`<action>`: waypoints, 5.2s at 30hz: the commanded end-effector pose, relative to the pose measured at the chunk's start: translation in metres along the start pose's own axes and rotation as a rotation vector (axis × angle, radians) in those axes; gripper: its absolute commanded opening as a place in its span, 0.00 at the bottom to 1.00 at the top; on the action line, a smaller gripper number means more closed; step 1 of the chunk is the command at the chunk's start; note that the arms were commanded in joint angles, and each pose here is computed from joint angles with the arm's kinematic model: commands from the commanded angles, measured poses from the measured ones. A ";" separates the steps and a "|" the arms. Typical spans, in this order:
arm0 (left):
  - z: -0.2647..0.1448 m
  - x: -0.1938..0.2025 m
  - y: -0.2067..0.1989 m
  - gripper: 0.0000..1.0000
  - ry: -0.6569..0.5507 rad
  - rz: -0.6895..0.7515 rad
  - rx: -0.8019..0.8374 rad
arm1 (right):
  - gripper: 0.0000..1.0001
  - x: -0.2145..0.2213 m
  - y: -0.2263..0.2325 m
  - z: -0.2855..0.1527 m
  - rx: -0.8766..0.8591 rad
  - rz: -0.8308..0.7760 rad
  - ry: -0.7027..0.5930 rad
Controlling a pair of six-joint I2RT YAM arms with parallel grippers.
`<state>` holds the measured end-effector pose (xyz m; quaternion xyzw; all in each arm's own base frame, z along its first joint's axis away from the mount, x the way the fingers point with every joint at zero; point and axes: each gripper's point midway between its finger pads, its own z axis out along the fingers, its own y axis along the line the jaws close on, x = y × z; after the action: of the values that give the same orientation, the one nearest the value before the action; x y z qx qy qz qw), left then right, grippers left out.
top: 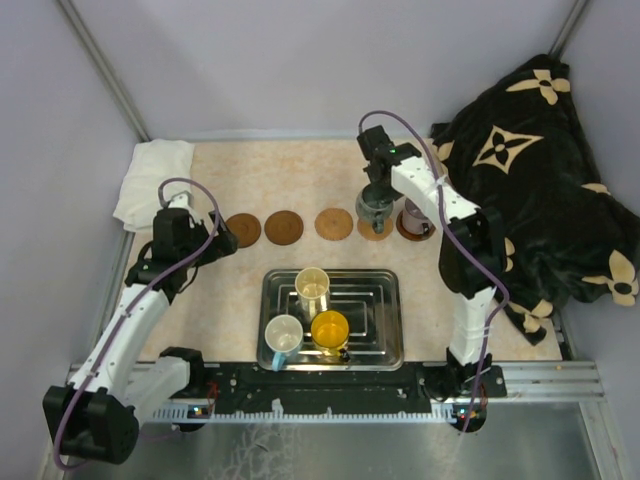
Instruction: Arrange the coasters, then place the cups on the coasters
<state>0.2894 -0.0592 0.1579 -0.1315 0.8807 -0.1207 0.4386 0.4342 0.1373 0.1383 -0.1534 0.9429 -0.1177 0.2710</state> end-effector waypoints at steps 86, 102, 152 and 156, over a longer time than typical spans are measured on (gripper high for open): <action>0.008 -0.003 0.001 1.00 -0.005 0.007 -0.008 | 0.22 0.025 -0.003 0.054 0.032 0.020 0.078; 0.009 -0.003 0.003 1.00 -0.004 0.017 -0.021 | 0.31 0.001 -0.008 0.045 0.038 0.055 0.007; 0.006 -0.003 0.010 1.00 -0.016 0.020 -0.048 | 0.00 -0.002 0.020 0.036 -0.057 0.129 -0.033; 0.008 0.000 0.011 1.00 -0.011 0.021 -0.051 | 0.00 -0.001 0.019 0.037 -0.047 0.136 -0.028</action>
<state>0.2929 -0.0521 0.1505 -0.1375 0.8848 -0.0979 0.4344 0.4427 0.1375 0.1023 -0.1054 0.9505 -0.0929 0.2770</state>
